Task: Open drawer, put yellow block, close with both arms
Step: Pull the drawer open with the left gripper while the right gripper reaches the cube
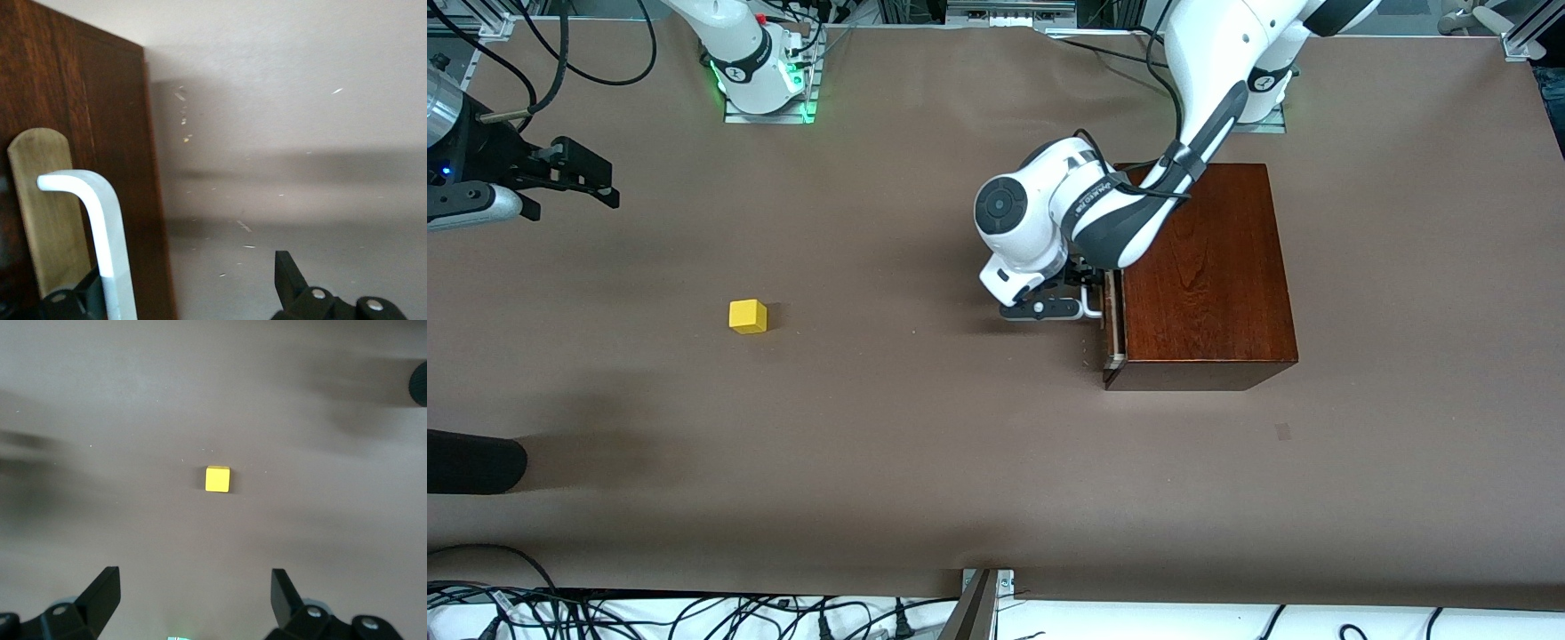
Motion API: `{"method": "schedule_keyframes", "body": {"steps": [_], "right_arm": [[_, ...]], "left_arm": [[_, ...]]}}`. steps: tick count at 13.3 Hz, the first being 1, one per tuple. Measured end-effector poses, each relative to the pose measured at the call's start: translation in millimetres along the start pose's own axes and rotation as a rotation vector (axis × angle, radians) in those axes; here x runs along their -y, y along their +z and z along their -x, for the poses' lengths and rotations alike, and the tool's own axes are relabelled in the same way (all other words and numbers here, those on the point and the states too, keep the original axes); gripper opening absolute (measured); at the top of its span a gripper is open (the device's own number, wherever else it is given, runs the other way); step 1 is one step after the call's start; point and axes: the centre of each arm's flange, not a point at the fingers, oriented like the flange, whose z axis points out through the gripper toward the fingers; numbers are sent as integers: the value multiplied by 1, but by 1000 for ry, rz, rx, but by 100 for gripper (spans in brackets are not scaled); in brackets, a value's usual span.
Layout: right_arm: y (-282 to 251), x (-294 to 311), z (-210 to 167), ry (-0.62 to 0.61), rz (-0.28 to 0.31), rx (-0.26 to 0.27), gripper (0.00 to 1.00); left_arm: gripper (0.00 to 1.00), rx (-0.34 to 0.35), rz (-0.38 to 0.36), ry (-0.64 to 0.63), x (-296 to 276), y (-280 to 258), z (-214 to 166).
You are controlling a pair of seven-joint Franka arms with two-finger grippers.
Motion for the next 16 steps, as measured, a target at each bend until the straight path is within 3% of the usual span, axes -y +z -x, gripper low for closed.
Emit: {"method": "schedule_keyframes", "body": {"steps": [6,12,16], "right_arm": [[0,-3,0,5,0,0,100],[16,-3,-5,5,-2,44,100],[87,-8,-43,12,2,82,100]], "left_arm": [[100,-84,129,8,-34,-22,13],[100,-97,119,17,-38,-20,15],[100,-113,99,31,-42,-18,18]]}}
